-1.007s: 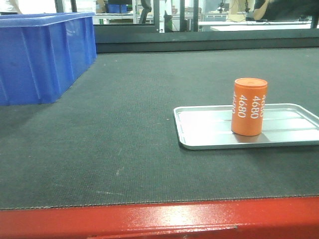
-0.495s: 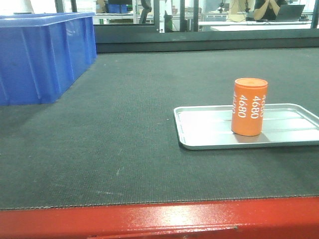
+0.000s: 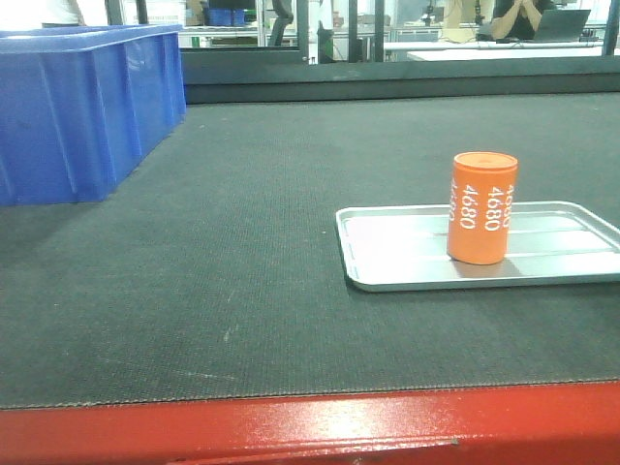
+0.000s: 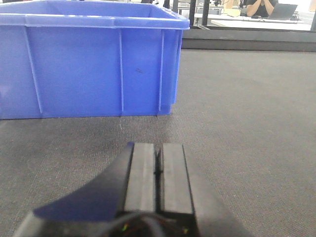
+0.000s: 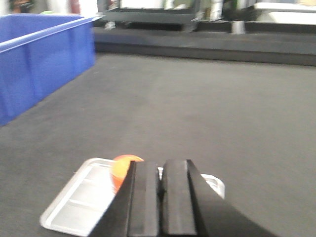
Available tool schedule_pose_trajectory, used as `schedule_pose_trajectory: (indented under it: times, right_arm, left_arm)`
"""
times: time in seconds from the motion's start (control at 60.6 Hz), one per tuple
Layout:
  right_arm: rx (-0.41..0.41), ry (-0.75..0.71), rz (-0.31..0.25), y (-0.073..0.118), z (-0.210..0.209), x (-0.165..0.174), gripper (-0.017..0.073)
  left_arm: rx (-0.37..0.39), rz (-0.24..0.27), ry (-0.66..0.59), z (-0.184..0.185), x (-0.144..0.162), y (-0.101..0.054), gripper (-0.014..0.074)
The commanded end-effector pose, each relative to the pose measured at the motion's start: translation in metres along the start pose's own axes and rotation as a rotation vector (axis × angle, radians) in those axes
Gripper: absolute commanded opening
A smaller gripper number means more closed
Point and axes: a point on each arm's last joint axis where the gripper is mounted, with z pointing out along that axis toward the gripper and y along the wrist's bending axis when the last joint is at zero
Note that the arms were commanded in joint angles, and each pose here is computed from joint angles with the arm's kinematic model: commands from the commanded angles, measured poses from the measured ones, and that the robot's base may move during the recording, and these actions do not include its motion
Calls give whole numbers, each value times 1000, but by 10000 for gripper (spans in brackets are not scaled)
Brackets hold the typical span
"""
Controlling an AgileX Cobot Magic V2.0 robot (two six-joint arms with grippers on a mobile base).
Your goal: Grab orange capacitor from left shelf to right conveyor
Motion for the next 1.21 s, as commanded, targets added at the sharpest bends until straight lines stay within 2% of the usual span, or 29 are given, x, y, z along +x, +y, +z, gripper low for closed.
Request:
schedule_pose_trajectory:
  times: [0.0,0.182,0.314,1.189]
  right_arm:
    - [61,-122,-15,-5,-18,0,58]
    - [204,-201,-23,-14,-41,50,58]
    - [255,-199,-17,-18,-39,66,58]
    - [258,-205,-18,-19,-39,70,58]
  left_arm:
    - [-1,-5,-99,-1,-10,0,-127]
    - [-1,-5,-99,-1,-10,0,-127]
    - [-1,-5,-99,-1,-10,0,-127]
    - [-1,-5,-99,-1,-10,0,-127]
